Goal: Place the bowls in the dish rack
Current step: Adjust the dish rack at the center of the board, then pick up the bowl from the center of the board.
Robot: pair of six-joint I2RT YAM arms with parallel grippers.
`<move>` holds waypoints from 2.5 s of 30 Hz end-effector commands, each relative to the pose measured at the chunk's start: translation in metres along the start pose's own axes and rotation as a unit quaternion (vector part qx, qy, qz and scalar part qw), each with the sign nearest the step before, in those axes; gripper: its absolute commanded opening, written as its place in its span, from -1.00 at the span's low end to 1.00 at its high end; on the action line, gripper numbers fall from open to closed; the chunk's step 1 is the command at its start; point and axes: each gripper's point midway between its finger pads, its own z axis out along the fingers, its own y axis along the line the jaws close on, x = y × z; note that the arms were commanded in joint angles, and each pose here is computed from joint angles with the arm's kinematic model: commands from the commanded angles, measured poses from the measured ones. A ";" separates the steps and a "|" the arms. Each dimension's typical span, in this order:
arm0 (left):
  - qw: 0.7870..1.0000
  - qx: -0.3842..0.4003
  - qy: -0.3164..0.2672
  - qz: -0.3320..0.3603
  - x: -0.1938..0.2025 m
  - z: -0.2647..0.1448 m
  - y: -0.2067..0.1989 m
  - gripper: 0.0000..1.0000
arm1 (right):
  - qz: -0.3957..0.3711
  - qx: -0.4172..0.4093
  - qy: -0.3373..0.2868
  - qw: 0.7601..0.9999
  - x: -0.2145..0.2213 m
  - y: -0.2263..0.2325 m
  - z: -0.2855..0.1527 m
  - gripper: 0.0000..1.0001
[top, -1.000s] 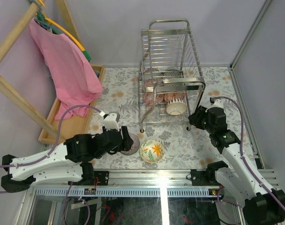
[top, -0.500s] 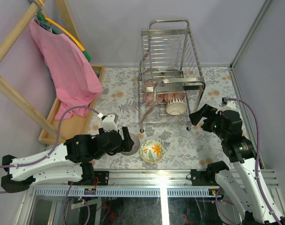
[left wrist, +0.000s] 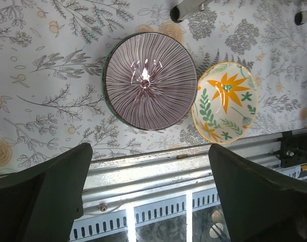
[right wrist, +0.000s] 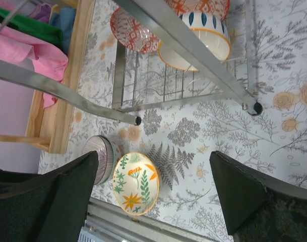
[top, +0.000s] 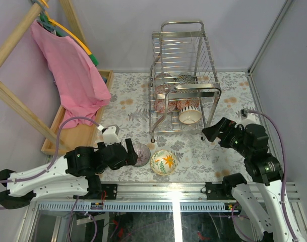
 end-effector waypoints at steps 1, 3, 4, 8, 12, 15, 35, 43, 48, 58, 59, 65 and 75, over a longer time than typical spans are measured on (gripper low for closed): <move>0.999 -0.036 -0.006 -0.002 0.003 0.007 0.017 0.99 | 0.014 -0.018 0.051 0.998 0.026 -0.001 0.001 0.97; 0.999 -0.037 -0.004 0.003 0.005 0.011 0.015 0.99 | 0.016 -0.017 0.071 0.997 0.037 -0.004 0.004 0.95; 0.999 -0.036 -0.002 0.006 0.007 0.013 0.014 0.99 | 0.017 -0.019 0.083 0.996 0.042 -0.005 0.004 0.95; 1.000 -0.019 0.010 0.011 0.013 0.019 0.005 1.00 | 0.019 -0.032 0.125 0.992 0.068 -0.011 0.005 0.92; 0.998 0.042 0.046 0.003 0.025 0.017 -0.022 1.00 | 0.029 -0.044 0.163 0.985 0.094 -0.017 0.003 0.88; 0.995 0.074 0.074 0.004 0.040 0.020 -0.040 0.97 | 0.035 -0.048 0.179 0.982 0.107 -0.022 0.002 0.85; 0.990 0.064 0.117 -0.039 0.127 0.043 -0.103 0.99 | 0.017 -0.079 0.220 0.972 0.128 -0.021 -0.007 0.74; 0.982 -0.006 0.054 -0.180 0.131 0.060 -0.128 1.00 | 0.002 -0.093 0.219 0.971 0.128 -0.016 -0.018 0.74; 0.973 -0.054 0.003 -0.225 0.112 0.059 -0.132 1.00 | -0.003 -0.099 0.218 0.971 0.129 -0.014 -0.026 0.75; 0.945 -0.067 -0.029 -0.320 0.100 0.065 -0.078 0.93 | -0.001 -0.107 0.222 0.969 0.140 -0.018 -0.032 0.75; 0.944 -0.070 -0.031 -0.321 0.100 0.066 -0.073 0.92 | 0.000 -0.107 0.223 0.969 0.141 -0.019 -0.031 0.75; 0.942 -0.090 -0.048 -0.318 0.096 0.079 -0.059 0.85 | 0.004 -0.110 0.224 0.968 0.143 -0.019 -0.030 0.75; 0.944 -0.086 -0.050 -0.314 0.085 0.100 -0.060 0.53 | 0.010 -0.109 0.224 0.968 0.147 -0.021 -0.029 0.75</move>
